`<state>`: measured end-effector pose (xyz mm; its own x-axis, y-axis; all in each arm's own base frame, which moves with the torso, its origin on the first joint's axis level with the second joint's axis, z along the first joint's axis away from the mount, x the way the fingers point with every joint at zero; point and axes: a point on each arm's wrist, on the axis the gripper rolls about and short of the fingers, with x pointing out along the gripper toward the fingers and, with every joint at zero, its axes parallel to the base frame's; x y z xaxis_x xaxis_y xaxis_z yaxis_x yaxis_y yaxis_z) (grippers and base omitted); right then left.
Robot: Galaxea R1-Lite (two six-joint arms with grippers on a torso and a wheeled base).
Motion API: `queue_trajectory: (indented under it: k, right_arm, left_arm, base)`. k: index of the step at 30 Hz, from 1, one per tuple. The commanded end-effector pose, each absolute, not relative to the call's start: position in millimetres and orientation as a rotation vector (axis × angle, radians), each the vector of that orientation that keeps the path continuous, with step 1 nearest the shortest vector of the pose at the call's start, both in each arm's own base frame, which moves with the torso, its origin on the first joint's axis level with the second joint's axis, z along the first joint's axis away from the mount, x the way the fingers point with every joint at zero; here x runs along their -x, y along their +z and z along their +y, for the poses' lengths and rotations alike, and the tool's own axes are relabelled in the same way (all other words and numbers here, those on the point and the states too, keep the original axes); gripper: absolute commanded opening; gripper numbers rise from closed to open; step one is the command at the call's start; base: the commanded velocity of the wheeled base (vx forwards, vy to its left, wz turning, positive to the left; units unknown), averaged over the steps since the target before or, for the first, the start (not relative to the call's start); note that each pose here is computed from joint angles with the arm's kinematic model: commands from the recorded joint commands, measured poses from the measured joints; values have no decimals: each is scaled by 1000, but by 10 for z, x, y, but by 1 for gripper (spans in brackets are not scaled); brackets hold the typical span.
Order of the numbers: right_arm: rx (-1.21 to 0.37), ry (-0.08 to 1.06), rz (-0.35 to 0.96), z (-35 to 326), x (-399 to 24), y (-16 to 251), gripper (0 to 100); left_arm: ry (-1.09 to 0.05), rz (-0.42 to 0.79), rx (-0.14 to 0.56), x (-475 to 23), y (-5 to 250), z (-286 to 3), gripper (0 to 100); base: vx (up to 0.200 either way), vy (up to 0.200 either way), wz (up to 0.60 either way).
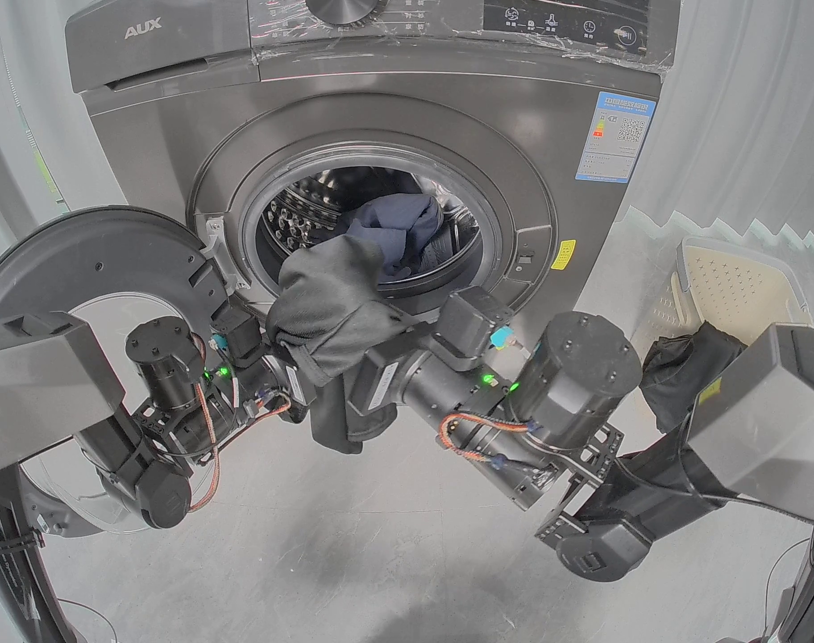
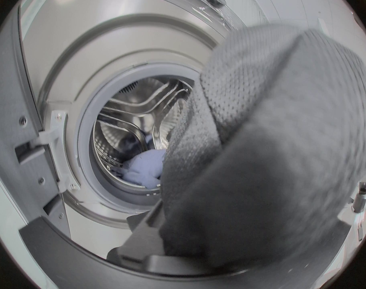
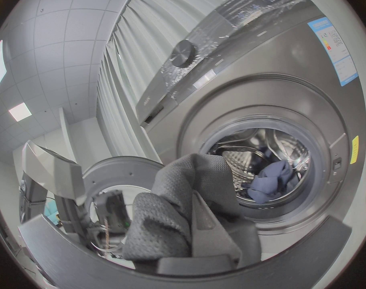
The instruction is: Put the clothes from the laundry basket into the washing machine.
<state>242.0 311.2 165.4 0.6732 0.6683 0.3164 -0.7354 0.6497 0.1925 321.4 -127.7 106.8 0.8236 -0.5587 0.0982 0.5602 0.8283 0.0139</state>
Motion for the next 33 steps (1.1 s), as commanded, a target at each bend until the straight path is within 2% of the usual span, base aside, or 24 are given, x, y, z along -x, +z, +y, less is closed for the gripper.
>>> queue_trajectory:
  k: [1,9,14,23,24,29,33]
  right_arm:
    - [-292,738,-197,2901,-2572,1585,0]
    - [-238,648,-125,2655,-2813,1331,0]
    - [-211,659,-84,2686,-2784,1157,0]
    - [-231,705,-121,2790,-2677,1258,0]
    - [-234,706,-123,2789,-2675,1265,100]
    - [-218,704,-103,2651,-2560,1303,100]
    - [-144,748,-55,2345,-2240,1324,100]
  left_arm:
    - [-571,-176,52,-3230,1303,-1251,0]
    - [-589,-235,69,-3126,1517,-1273,0]
    - [-603,-265,76,-3047,1627,-1292,0]
    - [-616,-280,80,-2998,1682,-1310,0]
    - [-616,-280,79,-2998,1682,-1310,0]
    - [-609,-282,74,-3000,1683,-1294,0]
    - [-568,-272,82,-2928,1688,-1264,0]
  base:
    - [0,0,0]
    - [0,0,0]
    - [0,0,0]
    - [0,0,0]
    - [0,0,0]
    - [0,0,0]
    - [0,0,0]
